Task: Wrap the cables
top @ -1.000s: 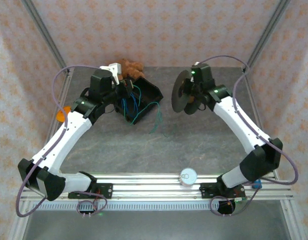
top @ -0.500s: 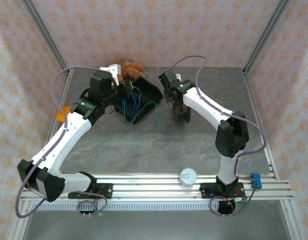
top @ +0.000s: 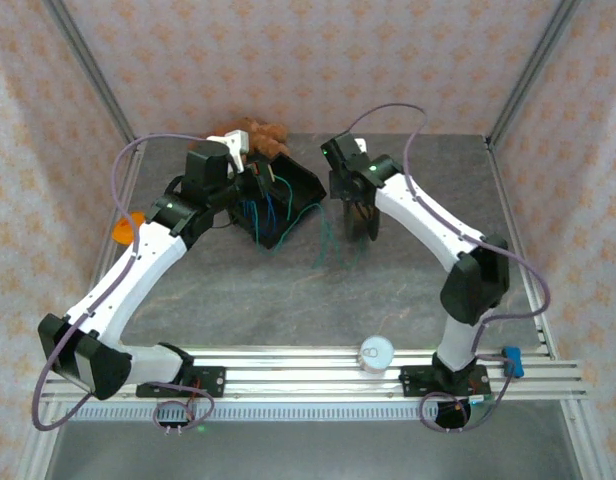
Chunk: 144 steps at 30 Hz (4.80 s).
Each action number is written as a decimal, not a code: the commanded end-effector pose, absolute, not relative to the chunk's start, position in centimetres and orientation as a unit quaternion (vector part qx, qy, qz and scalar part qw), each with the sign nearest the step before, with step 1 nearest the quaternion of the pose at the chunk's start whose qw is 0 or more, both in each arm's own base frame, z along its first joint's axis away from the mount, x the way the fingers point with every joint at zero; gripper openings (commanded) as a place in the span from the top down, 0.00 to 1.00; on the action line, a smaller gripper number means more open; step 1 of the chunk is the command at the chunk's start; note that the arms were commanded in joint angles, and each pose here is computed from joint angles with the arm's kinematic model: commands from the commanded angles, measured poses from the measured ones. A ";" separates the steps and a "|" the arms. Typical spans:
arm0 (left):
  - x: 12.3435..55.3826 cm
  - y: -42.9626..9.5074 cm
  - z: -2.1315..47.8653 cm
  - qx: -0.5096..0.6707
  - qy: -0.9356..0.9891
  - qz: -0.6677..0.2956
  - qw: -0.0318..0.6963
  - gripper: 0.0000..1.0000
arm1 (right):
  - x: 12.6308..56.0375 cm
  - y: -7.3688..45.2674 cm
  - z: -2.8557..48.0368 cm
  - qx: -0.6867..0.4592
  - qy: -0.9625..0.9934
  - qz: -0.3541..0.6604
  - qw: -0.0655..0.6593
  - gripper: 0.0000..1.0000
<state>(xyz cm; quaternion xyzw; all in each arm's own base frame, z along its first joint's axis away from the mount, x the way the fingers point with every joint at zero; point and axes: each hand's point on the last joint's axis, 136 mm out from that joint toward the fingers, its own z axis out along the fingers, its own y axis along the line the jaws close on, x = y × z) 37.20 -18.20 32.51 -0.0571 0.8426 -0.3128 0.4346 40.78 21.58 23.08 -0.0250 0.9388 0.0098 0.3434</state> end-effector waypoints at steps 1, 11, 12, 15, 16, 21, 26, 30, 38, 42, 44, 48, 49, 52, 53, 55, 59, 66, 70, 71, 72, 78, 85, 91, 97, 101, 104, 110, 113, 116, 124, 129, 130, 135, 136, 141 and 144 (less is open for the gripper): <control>36.1 -19.4 35.9 -0.067 0.818 -0.364 0.440 1.00 | 38.7 21.2 28.2 -0.017 0.924 0.065 0.376 0.47; 35.1 -22.0 38.1 -0.118 0.790 -0.418 0.433 1.00 | 30.7 24.6 36.1 -0.120 0.848 0.332 0.396 0.43; 35.3 -22.5 38.3 -0.123 0.786 -0.422 0.435 1.00 | 29.6 25.3 36.9 -0.141 0.833 0.363 0.394 0.44; 35.7 -24.5 38.7 -0.132 0.778 -0.430 0.439 1.00 | 27.0 26.6 38.3 -0.185 0.799 0.423 0.385 0.44; 36.0 -25.1 38.7 -0.137 0.776 -0.429 0.442 1.00 | 26.3 26.8 38.5 -0.196 0.793 0.431 0.383 0.44; 36.9 -28.6 38.7 -0.145 0.767 -0.424 0.459 1.00 | 24.2 27.8 37.9 -0.243 0.785 0.441 0.361 0.45; 37.4 -31.0 38.9 -0.154 0.759 -0.417 0.475 1.00 | 24.8 27.2 35.6 -0.237 0.808 0.403 0.359 0.45; 37.9 -31.7 39.0 -0.171 0.749 -0.417 0.485 1.00 | 25.8 26.3 32.5 -0.228 0.831 0.359 0.359 0.50; 38.7 -31.0 38.4 -0.208 0.736 -0.395 0.509 0.94 | 27.2 24.1 29.6 -0.223 0.856 0.275 0.376 1.00; 39.2 -30.0 38.4 -0.209 0.737 -0.377 0.521 0.81 | 26.2 23.2 28.7 -0.246 0.857 0.256 0.373 1.00; 39.8 -29.4 38.4 -0.212 0.737 -0.378 0.519 0.81 | 25.4 22.9 27.9 -0.256 0.857 0.257 0.365 1.00; 41.7 -28.3 38.1 -0.218 0.740 -0.391 0.503 0.81 | 24.6 22.2 26.5 -0.272 0.858 0.245 0.361 1.00; 42.1 -28.1 38.1 -0.220 0.739 -0.394 0.500 0.82 | 24.5 21.9 26.3 -0.275 0.858 0.236 0.363 1.00; 43.0 -28.0 38.0 -0.215 0.741 -0.402 0.494 0.83 | 24.8 21.3 26.1 -0.280 0.858 0.215 0.372 1.00; 43.3 -28.0 38.0 -0.212 0.743 -0.403 0.491 0.82 | 24.9 21.2 26.1 -0.282 0.857 0.210 0.375 1.00; 43.6 -28.4 37.8 -0.198 0.751 -0.406 0.482 0.72 | 25.2 21.0 26.6 -0.288 0.853 0.203 0.384 1.00; 43.4 -29.1 36.6 -0.166 0.769 -0.429 0.444 0.25 | 25.4 21.1 28.9 -0.287 0.840 0.245 0.390 1.00; 40.2 -27.6 34.6 -0.115 0.777 -0.435 0.440 0.02 | 27.5 20.3 33.8 -0.197 0.813 0.399 0.374 1.00; 38.8 -29.0 33.6 -0.041 0.774 -0.446 0.447 0.07 | 28.7 20.6 35.9 -0.154 0.790 0.497 0.325 1.00; 38.4 -29.9 33.7 -0.018 0.766 -0.460 0.448 0.08 | 29.0 20.7 36.4 -0.143 0.784 0.516 0.313 1.00; 38.3 -30.5 33.6 -0.004 0.764 -0.464 0.448 0.09 | 29.0 20.9 36.9 -0.141 0.777 0.535 0.300 1.00; 37.6 -35.0 33.3 0.063 0.759 -0.483 0.432 0.11 | 27.7 21.7 39.5 -0.143 0.756 0.587 0.253 1.00; 39.2 -38.1 33.4 0.058 0.739 -0.527 0.416 0.14 | 26.4 21.8 40.5 -0.146 0.747 0.605 0.233 1.00; 39.3 -40.6 31.9 0.064 0.737 -0.554 0.382 0.22 | 26.3 21.6 40.7 -0.141 0.751 0.600 0.237 1.00; 39.4 -37.6 30.5 0.022 0.720 -0.582 0.378 0.29 | 26.9 20.8 40.2 -0.119 0.772 0.573 0.248 1.00; 38.8 -37.2 30.6 0.034 0.719 -0.590 0.364 0.29 | 26.7 20.9 40.8 -0.124 0.765 0.582 0.247 1.00; 38.5 -37.3 29.7 0.040 0.733 -0.583 0.348 0.31 | 26.6 20.9 40.8 -0.124 0.766 0.581 0.245 1.00; 38.2 -37.1 29.0 0.039 0.730 -0.592 0.339 0.26 | 26.3 21.0 41.0 -0.125 0.763 0.588 0.239 1.00; 37.8 -38.2 29.6 0.056 0.724 -0.602 0.332 0.22 | 26.2 21.0 40.8 -0.123 0.762 0.591 0.234 1.00; 37.5 -38.9 29.7 0.065 0.725 -0.603 0.327 0.22 | 26.1 21.0 40.7 -0.121 0.764 0.591 0.230 1.00; 37.9 -40.0 29.9 0.077 0.728 -0.601 0.321 0.39 | 25.9 21.2 40.2 -0.120 0.763 0.598 0.213 1.00; 38.1 -40.6 30.4 0.084 0.722 -0.605 0.326 0.57 | 26.0 21.2 39.7 -0.117 0.768 0.597 0.203 1.00; 38.2 -40.6 30.3 0.086 0.722 -0.603 0.327 0.60 | 26.0 21.2 39.6 -0.117 0.768 0.596 0.202 1.00; 38.4 -40.4 29.9 0.092 0.726 -0.590 0.339 0.75 | 25.9 21.2 39.4 -0.118 0.771 0.595 0.196 1.00; 38.5 -40.2 29.8 0.093 0.728 -0.586 0.344 0.84 | 25.8 21.2 39.4 -0.118 0.772 0.594 0.195 1.00; 40.7 -36.9 29.3 0.091 0.753 -0.512 0.404 1.00 | 25.1 20.9 38.7 -0.124 0.784 0.578 0.188 1.00; 43.2 -33.1 29.9 0.091 0.767 -0.424 0.472 1.00 | 24.6 20.4 37.4 -0.119 0.802 0.557 0.183 1.00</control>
